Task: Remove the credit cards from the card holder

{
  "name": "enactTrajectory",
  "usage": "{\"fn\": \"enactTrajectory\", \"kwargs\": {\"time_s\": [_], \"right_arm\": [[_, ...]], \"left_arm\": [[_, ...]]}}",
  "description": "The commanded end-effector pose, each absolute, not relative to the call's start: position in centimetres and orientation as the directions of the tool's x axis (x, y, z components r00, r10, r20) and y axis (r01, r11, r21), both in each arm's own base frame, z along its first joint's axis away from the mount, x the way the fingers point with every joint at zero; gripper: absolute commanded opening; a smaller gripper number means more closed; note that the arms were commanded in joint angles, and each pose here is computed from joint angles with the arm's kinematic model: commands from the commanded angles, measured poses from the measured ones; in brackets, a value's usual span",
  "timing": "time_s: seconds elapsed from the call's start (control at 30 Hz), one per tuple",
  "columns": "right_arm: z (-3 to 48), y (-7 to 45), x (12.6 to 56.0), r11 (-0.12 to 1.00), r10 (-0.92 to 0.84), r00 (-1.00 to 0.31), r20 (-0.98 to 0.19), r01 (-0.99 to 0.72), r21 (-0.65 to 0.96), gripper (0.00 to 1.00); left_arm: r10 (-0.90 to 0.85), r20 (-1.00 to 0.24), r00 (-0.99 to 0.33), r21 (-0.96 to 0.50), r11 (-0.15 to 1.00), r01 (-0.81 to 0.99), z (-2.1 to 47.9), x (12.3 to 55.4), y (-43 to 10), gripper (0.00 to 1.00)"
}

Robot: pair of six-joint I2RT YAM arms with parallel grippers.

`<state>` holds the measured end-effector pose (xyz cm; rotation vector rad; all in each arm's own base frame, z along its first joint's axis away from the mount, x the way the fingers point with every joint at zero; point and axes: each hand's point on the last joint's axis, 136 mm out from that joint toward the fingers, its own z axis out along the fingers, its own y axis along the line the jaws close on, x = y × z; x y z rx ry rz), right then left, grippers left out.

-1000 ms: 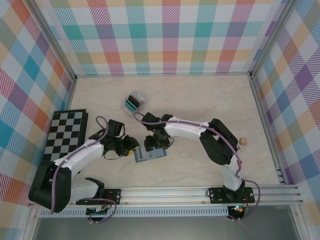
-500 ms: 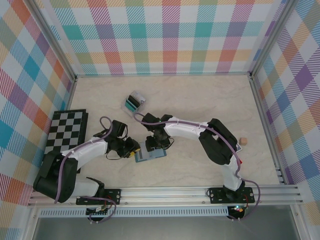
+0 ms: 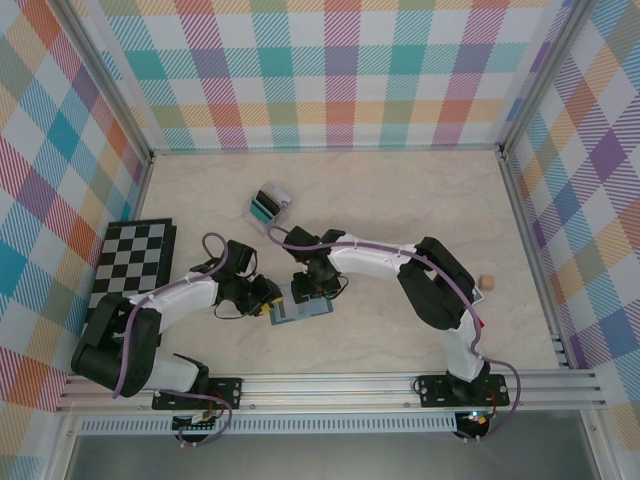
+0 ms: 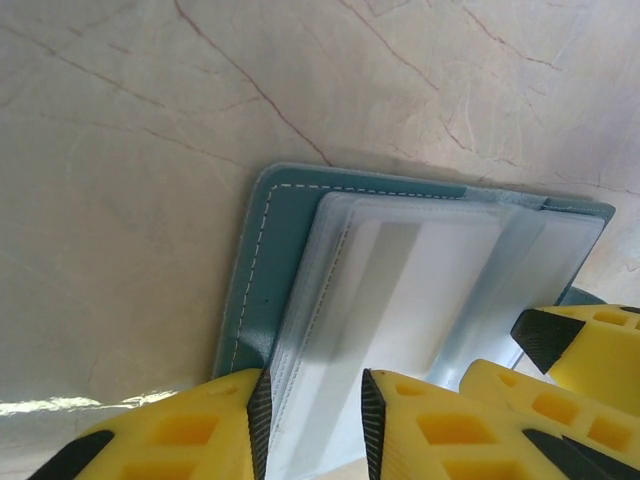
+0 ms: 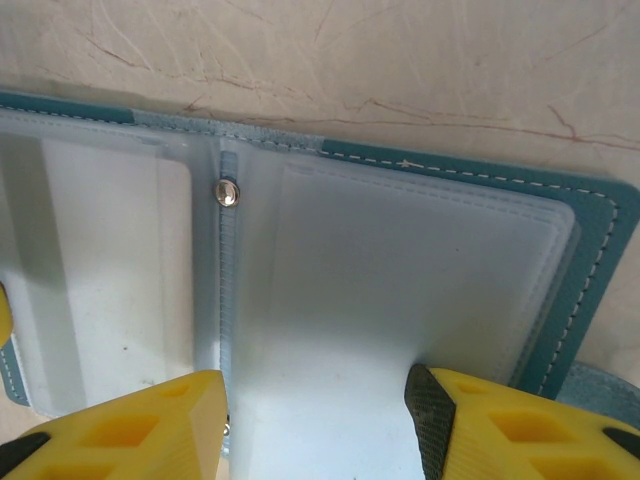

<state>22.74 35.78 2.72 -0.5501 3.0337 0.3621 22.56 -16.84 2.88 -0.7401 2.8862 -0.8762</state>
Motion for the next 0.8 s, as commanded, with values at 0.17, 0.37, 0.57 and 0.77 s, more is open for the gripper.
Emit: {"fn": "enactTrajectory", "kwargs": {"time_s": [0.17, 0.37, 0.57, 0.77], "right_arm": [[1.1, 34.6, 21.6, 0.921, -0.344, -0.939, -0.019, -0.341, 0.189, 0.54], [1.1, 34.6, 21.5, 0.92, -0.344, -0.939, -0.017, -0.341, 0.192, 0.54], [0.9, 34.5, 21.5, 0.923, -0.34, -0.94, -0.014, -0.336, 0.188, 0.54], [1.1, 34.4, 21.4, 0.923, -0.335, -0.942, -0.019, -0.333, 0.194, 0.54]], "left_arm": [[-0.429, 0.085, -0.899, -0.596, 0.701, -0.391, 4.3, 23.8, -18.4, 0.3], [-0.411, 0.074, -0.909, -0.605, 0.705, -0.368, 4.8, 24.0, -18.7, 0.27], [-0.406, 0.062, -0.912, -0.603, 0.713, -0.358, 4.9, 24.1, -18.6, 0.26], [-0.398, 0.064, -0.915, -0.615, 0.707, -0.35, 5.1, 24.1, -18.8, 0.24]]}}
